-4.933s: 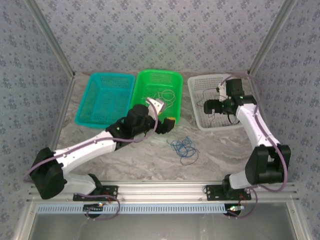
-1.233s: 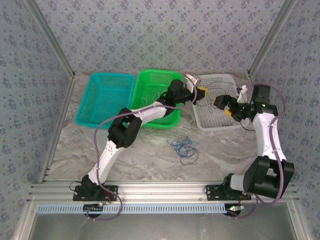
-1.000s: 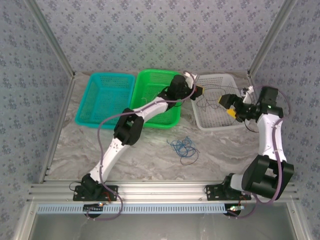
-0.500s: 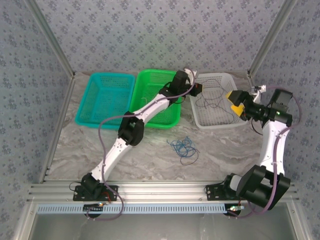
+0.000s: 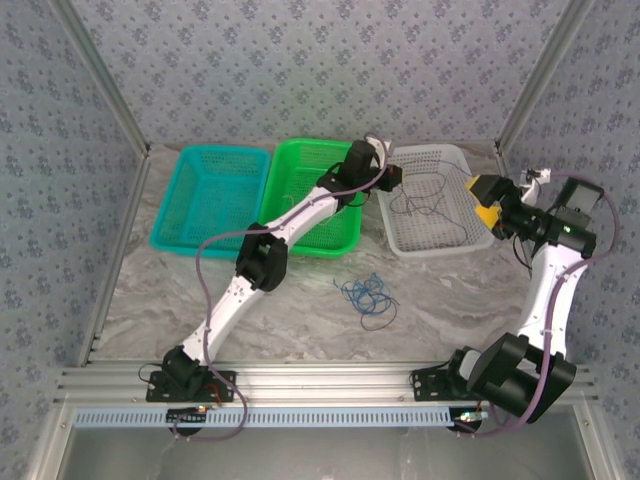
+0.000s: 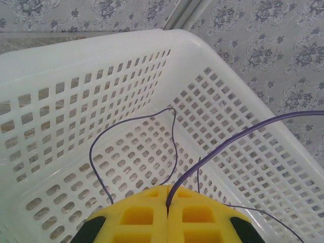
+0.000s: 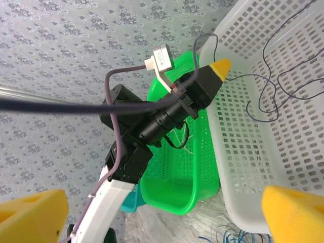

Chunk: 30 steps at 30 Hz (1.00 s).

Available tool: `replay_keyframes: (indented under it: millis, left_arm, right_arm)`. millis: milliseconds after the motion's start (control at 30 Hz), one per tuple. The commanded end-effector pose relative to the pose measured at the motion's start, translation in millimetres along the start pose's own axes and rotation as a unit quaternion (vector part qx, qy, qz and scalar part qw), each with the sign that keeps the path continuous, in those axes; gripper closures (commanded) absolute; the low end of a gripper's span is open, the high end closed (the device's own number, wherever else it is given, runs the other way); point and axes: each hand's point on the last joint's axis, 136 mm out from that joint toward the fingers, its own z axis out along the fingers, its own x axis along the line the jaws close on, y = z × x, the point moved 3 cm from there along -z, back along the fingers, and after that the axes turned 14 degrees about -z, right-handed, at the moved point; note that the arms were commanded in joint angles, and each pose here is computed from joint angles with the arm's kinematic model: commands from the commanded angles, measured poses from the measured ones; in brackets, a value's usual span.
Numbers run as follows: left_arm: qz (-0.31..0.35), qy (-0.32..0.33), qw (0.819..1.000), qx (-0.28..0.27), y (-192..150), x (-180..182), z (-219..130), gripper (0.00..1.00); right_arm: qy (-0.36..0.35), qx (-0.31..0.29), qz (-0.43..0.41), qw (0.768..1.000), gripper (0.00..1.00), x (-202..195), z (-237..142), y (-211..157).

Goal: Untangle the cables

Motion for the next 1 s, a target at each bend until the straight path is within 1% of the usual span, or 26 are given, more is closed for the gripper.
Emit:
replay_keyframes:
  millis: [0,133,200,300,367,433,500,533,633,667,700,733,767,800,900,967]
  left_arm:
    - [-0.018,0.053,0.998,0.025,-14.6,38.9,4.3,1.0]
    - [-0.016,0.067,0.997,0.031,-17.8,43.5,3.4,1.0]
    - [-0.012,0.073,0.997,0.036,-19.7,45.1,2.7,1.0]
    - [-0.006,0.07,0.997,0.037,-18.7,39.8,1.7,1.0]
    - [-0.001,0.061,0.998,0.035,-16.7,31.6,1.4,1.0]
    - [0.003,0.053,0.998,0.032,-13.3,24.3,0.2,0.94]
    - [0.01,0.053,0.998,0.029,-12.3,19.6,-0.2,1.0]
    - [0.011,0.059,0.998,0.025,-12.0,21.1,0.3,1.0]
    - [-0.009,0.062,0.998,0.026,-13.2,29.6,1.6,1.0]
    - [-0.012,0.06,0.998,0.03,-14.0,29.4,1.4,0.88]
    - [-0.011,0.062,0.998,0.031,-14.2,29.2,0.6,0.77]
    - [-0.007,0.062,0.997,0.034,-14.5,26.2,-0.4,0.7]
    - [-0.001,0.063,0.997,0.034,-13.8,23.1,-1.7,0.59]
    - [0.004,0.065,0.997,0.031,-11.2,19.6,-3.7,0.42]
    - [0.017,0.064,0.998,0.023,-4.5,4.0,-9.8,0.01]
    - [0.028,0.064,0.997,0.02,-0.1,-7.4,-15.4,0.01]
  right_arm:
    - [-0.001,-0.019,-0.016,1.0,0.0,13.1,-7.8,6.2]
    - [-0.022,-0.041,-0.032,0.998,0.0,18.0,-16.4,13.5]
    - [-0.032,-0.068,-0.043,0.996,0.01,21.0,-23.2,22.4]
    - [-0.035,-0.101,-0.036,0.994,0.01,23.2,-29.0,32.2]
    - [-0.045,-0.1,-0.042,0.993,0.01,23.3,-28.9,32.6]
    - [-0.058,-0.079,-0.045,0.994,0.01,20.0,-25.6,25.3]
    - [-0.067,-0.069,-0.055,0.994,0.01,25.2,-27.1,25.4]
    - [-0.073,-0.069,-0.049,0.994,0.01,23.1,-28.7,25.4]
    - [-0.085,-0.097,-0.047,0.99,0.02,22.5,-39.9,33.1]
    - [-0.078,-0.104,-0.062,0.99,0.02,28.6,-39.8,37.4]
    - [-0.072,-0.098,-0.067,0.99,0.02,32.7,-37.1,36.6]
    - [-0.07,-0.088,-0.069,0.991,0.03,34.1,-32.3,34.4]
    - [-0.078,-0.073,-0.067,0.992,0.03,31.9,-27.7,29.1]
    - [-0.086,-0.065,-0.071,0.992,0.03,30.1,-25.1,26.6]
    - [-0.089,-0.048,-0.066,0.993,0.03,22.2,-15.8,19.2]
    - [-0.091,-0.043,-0.064,0.993,0.03,17.7,-12.2,14.5]
